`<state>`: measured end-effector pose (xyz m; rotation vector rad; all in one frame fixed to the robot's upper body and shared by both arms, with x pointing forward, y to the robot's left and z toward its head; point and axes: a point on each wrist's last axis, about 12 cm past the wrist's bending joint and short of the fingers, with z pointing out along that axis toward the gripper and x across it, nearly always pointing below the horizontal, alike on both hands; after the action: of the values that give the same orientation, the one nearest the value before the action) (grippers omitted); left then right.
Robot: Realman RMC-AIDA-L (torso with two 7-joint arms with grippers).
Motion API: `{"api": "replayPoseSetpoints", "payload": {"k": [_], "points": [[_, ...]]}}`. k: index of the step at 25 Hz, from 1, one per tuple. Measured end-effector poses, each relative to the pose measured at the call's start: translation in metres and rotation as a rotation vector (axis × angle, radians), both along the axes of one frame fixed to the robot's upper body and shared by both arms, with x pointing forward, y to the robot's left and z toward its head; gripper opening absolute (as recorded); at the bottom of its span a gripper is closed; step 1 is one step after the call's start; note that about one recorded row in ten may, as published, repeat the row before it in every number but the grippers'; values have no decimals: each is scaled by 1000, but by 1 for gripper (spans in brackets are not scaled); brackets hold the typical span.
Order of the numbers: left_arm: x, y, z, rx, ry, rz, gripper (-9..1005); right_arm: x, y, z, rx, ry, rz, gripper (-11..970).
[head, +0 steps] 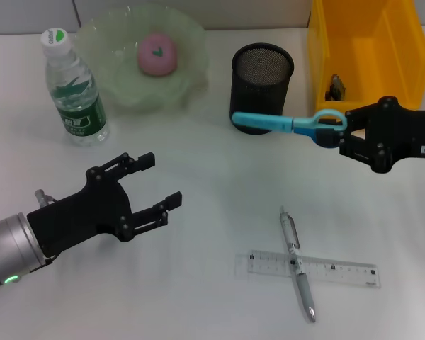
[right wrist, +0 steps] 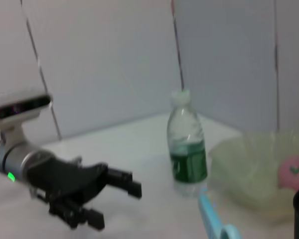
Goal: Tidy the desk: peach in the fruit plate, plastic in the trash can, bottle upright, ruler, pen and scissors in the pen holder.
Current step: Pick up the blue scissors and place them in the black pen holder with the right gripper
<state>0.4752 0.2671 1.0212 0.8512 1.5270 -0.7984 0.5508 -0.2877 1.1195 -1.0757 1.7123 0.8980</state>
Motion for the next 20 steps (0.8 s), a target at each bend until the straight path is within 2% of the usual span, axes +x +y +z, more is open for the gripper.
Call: {"api": "replayPoseSetpoints", "payload": {"k": [2,7,14,20], "points": [[0,0,0,-1,0,0,792,5,0,12,-60,12,22,165],[-1,-1,-1,-2,-1,-1,792,8,-2,23,-94,-20,25,168],[-1,-2,0,-6,1,-1,791,9,-3,25,-96,-27,14,171],[-1,-2,-1,-8,2,-1,791,15,-9,31,-98,-44,-49,174]]}}
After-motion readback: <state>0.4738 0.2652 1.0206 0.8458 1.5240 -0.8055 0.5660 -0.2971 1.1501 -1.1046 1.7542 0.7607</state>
